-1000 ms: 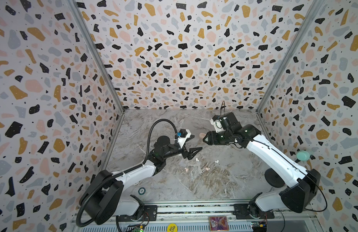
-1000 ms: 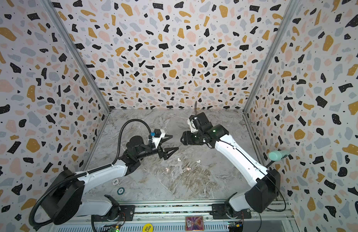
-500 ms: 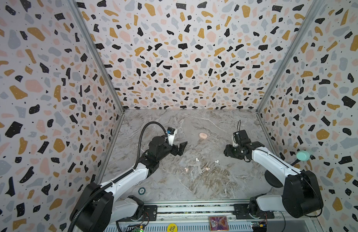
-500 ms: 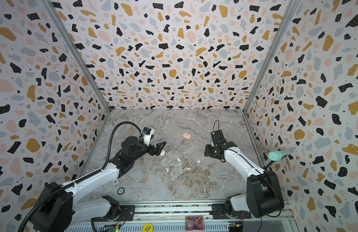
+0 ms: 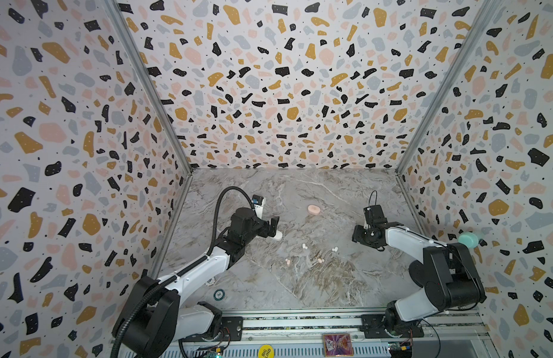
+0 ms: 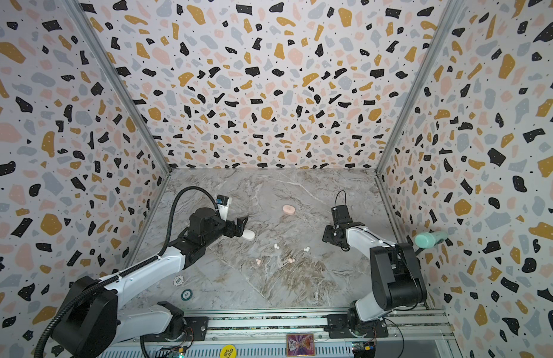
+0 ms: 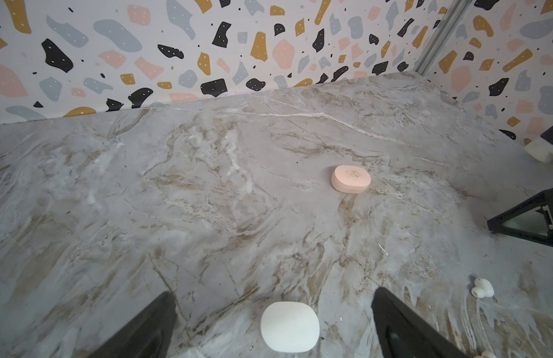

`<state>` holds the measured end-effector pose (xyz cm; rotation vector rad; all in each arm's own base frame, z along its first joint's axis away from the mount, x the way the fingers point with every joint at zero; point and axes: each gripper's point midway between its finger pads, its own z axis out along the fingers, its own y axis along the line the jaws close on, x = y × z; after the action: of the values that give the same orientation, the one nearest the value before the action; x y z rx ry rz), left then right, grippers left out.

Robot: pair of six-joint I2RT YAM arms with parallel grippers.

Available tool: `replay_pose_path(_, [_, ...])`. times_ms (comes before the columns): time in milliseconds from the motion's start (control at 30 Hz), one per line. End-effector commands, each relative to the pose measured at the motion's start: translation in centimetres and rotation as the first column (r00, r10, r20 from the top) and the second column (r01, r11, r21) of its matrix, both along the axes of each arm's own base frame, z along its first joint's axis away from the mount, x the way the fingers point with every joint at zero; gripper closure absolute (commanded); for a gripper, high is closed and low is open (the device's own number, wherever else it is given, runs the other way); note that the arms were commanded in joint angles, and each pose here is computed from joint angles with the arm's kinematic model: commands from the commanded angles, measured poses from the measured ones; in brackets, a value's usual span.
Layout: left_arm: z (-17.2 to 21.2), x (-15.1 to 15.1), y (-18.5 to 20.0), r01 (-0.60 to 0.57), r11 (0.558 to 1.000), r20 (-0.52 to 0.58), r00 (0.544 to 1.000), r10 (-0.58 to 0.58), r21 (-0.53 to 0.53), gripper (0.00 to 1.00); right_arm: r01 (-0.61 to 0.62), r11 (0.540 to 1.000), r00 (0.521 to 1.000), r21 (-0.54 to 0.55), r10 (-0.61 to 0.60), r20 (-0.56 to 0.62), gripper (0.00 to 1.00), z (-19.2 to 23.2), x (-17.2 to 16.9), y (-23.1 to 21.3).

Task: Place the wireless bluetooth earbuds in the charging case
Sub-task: 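Set the mint case down on the table and open the right gripper, then move the right gripper to the pink case and lower around it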

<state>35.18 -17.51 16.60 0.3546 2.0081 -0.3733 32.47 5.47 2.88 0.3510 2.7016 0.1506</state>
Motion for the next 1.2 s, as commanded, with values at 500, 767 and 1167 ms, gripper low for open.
replay_pose_path(500, [1.1,1.3,1.1,-0.075,0.997,0.006,0.997,0.075,0.014,0.0,-0.01,0.999,0.999,-0.045,0.011,0.033,0.07,4.6,0.1,1.0])
replay_pose_path(767, [1.9,1.1,0.5,-0.043,0.999,0.027,0.999,0.043,-0.017,0.0,-0.11,0.994,0.988,-0.019,0.111,0.108,0.02,9.8,1.7,6.6])
replay_pose_path(1167, [2.5,0.8,-0.1,-0.006,0.999,0.035,0.999,0.008,-0.043,0.0,-0.271,0.962,0.954,0.017,0.266,0.137,0.08,8.3,10.0,16.4])
